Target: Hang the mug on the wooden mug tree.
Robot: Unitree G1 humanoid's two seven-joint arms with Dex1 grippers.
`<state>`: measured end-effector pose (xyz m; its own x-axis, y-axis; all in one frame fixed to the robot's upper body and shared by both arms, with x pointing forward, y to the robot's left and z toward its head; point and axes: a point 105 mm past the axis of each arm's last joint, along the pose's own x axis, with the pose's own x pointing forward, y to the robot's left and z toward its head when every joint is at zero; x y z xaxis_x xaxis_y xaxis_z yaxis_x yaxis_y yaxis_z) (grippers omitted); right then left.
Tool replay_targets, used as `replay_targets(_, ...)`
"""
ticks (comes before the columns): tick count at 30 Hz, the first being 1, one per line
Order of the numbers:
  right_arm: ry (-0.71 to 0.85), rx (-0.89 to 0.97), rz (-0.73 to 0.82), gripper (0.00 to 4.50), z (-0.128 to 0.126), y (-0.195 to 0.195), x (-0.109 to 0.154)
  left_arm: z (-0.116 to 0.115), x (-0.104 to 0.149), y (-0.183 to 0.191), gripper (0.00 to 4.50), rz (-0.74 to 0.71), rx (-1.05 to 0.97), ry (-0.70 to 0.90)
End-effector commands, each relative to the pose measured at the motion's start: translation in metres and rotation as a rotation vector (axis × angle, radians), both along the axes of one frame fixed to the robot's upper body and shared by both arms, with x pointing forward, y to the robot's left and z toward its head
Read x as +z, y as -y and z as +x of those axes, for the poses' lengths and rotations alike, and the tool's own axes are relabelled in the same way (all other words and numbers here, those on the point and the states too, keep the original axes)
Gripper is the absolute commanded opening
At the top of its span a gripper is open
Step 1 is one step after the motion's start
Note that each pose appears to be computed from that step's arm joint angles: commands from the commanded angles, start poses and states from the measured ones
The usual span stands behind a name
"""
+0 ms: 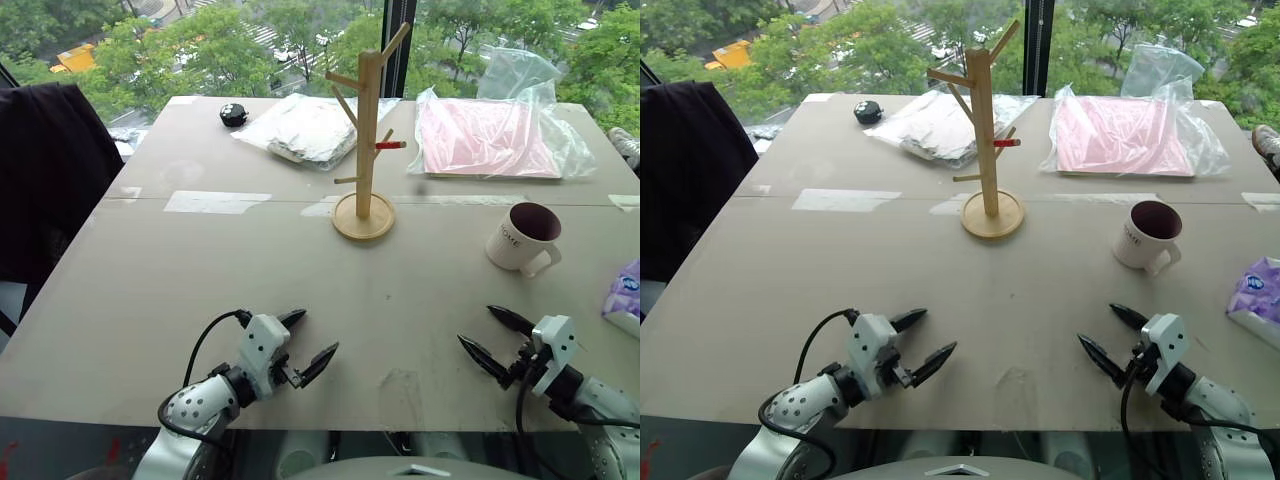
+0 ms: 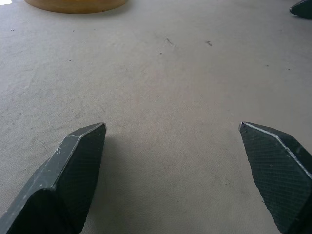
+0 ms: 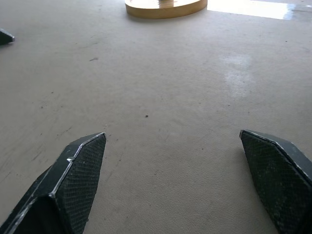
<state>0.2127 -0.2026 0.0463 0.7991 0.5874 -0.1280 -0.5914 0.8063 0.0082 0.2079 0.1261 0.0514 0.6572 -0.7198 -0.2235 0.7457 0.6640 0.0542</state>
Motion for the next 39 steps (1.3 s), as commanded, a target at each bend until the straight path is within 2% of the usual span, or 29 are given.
replay_targets(1, 0.033, -0.189, -0.004, 4.45, 0.004, 0.026, 0.009, 0.007, 0.021, 0.02, 4.5, 0.04, -0.163, 0.053)
replay_targets(4, 0.071, -0.335, 0.03, 4.45, 0.008, 0.04, 0.02, 0.016, 0.044, 0.032, 4.5, 0.038, -0.268, 0.096)
replay_targets(11, 0.159, -0.639, 0.099, 4.45, 0.018, 0.053, 0.045, 0.016, 0.078, 0.051, 4.5, -0.004, -0.444, 0.105)
replay_targets(15, 0.213, -0.696, 0.095, 4.45, 0.035, 0.053, 0.058, 0.017, 0.089, 0.06, 4.5, -0.002, -0.488, 0.124)
replay_targets(20, 0.19, -0.753, 0.04, 4.45, 0.049, 0.063, 0.048, 0.019, 0.1, 0.069, 4.5, -0.004, -0.513, 0.145)
replay_targets(23, 0.184, -0.752, 0.033, 3.61, 0.056, 0.065, 0.045, 0.02, 0.105, 0.073, 4.5, -0.006, -0.512, 0.161)
replay_targets(27, 0.187, -0.743, 0.038, 1.7, 0.063, 0.068, 0.044, 0.021, 0.107, 0.074, 4.5, -0.012, -0.503, 0.168)
replay_targets(30, 0.196, -0.726, 0.048, 0.08, 0.069, 0.068, 0.045, 0.022, 0.106, 0.074, 4.5, -0.01, -0.498, 0.17)
replay_targets(39, 0.198, -0.631, 0.076, 0.03, 0.084, 0.058, 0.048, 0.023, 0.104, 0.072, 4.5, -0.009, -0.47, 0.183)
